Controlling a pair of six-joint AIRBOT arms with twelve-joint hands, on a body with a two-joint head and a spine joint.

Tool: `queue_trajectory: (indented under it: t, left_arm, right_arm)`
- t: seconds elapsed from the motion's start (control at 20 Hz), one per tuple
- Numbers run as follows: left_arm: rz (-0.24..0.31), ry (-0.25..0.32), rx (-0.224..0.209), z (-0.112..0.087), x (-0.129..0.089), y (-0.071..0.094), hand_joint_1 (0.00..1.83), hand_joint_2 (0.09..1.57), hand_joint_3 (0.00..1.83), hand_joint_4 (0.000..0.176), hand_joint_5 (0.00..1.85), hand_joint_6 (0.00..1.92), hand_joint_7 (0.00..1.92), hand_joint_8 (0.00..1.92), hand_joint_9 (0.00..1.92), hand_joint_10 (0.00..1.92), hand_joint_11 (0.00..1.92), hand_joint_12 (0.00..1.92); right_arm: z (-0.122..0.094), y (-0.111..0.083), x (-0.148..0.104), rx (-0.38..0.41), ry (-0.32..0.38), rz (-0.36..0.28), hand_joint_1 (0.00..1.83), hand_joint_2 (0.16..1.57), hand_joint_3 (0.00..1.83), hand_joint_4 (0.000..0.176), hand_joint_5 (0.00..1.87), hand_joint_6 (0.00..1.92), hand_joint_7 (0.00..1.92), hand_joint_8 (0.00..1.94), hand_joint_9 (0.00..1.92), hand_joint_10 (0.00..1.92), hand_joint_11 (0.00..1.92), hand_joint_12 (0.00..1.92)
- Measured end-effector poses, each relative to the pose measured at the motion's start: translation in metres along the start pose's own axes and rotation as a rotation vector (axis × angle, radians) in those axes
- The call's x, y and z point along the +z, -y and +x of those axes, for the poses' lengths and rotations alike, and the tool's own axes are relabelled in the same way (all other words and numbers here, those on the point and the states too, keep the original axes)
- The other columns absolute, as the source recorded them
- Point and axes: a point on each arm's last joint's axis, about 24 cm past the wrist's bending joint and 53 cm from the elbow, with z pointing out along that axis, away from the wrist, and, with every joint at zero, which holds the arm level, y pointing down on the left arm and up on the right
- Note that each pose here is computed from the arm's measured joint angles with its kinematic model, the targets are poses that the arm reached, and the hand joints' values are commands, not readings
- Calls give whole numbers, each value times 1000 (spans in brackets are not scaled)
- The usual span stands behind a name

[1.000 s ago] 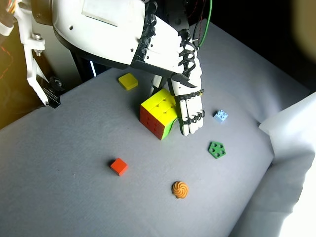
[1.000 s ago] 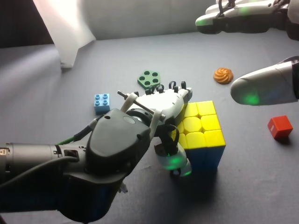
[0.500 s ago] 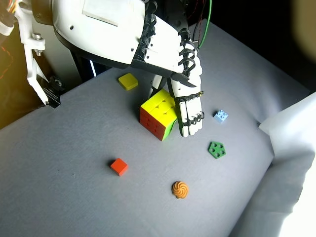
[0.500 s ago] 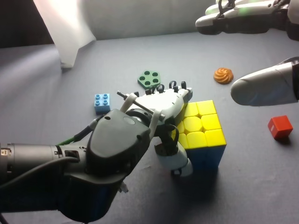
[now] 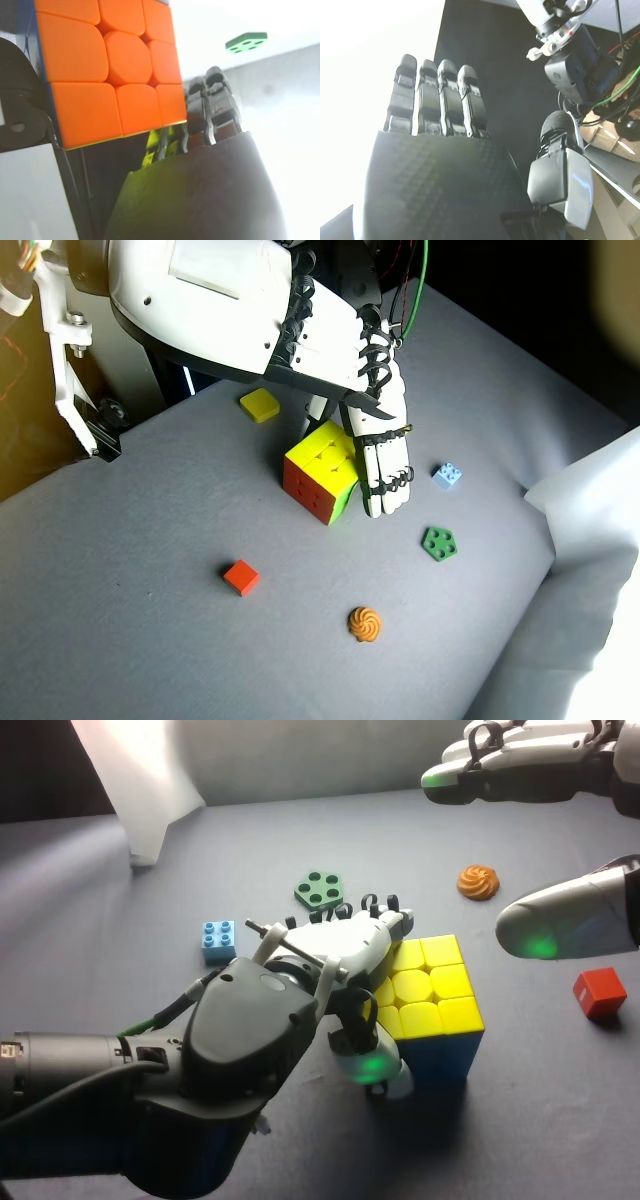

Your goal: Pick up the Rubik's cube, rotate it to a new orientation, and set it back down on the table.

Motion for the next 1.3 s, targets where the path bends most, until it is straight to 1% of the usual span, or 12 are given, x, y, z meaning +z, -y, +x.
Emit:
queue_trajectory:
  t: [0.15,0.2,0.25,0.3,0.35,0.55,0.65,0.8,0.95,1.1,1.15,1.3]
  left_arm:
    - [-1,9,0,-3,0,-1,1345,1064,3,0,709,19,874,28,909,75,448,858]
    - [0,13,-1,-5,0,-1,1456,1077,1,0,810,10,935,730,965,929,520,944]
    - [1,14,0,-5,0,-1,1397,1099,14,0,827,758,1035,847,955,1190,542,1016]
    - [2,14,0,-5,0,0,1389,1093,0,0,972,705,1066,904,944,1241,605,1128]
    - [5,15,0,-5,0,0,1383,1098,3,0,998,713,1021,990,924,1242,671,1160]
    - [15,18,-1,-6,0,3,1381,1103,0,0,968,818,1029,974,912,1229,702,1175]
    - [20,19,-2,-6,0,4,1379,1103,0,0,966,827,1045,966,895,1228,608,1217]
    - [29,22,-12,-8,0,7,1381,1097,0,0,959,873,1061,889,926,1201,648,1203]
    - [41,20,-24,-12,-1,12,1377,1114,1,0,944,887,1004,1007,882,1245,653,1161]
    - [36,22,-45,-20,-3,15,1377,1116,0,0,924,902,1016,997,877,1254,619,1180]
    - [35,23,-53,-23,-4,16,1376,1118,0,0,920,906,1006,1020,876,1253,612,1185]
    - [66,49,-59,-37,-8,31,1375,1123,1,0,906,918,995,1037,869,1272,621,1197]
  right_arm:
    - [0,0,0,0,0,0,25,1045,0,0,186,2,151,4,89,4,0,274]
    - [0,0,0,0,0,0,21,1045,0,0,170,0,135,2,78,1,0,247]
    - [0,0,0,0,0,0,32,1042,0,0,175,2,142,3,85,3,0,257]
    - [0,0,0,0,-1,-1,36,1038,0,0,186,4,151,4,92,4,0,272]
    - [0,0,0,0,0,0,52,1041,0,0,172,2,135,2,74,2,0,230]
    - [0,0,0,-7,0,0,94,1035,0,0,169,5,130,3,67,2,0,213]
    - [0,0,0,-45,0,-1,75,1030,0,0,179,2,143,2,82,3,0,272]
    - [-2,3,-3,-116,6,10,79,1031,0,0,181,1,146,1,87,2,0,269]
    - [-3,7,-6,-157,7,21,82,1029,0,0,180,3,137,4,68,5,0,192]
    - [-4,12,-9,-185,8,35,71,1028,1,0,199,1,162,3,94,4,0,280]
    - [-5,14,-11,-189,12,40,58,1034,2,0,169,2,126,3,58,3,0,184]
    - [-4,16,-12,-194,7,46,51,1031,1,0,186,0,148,0,82,1,0,248]
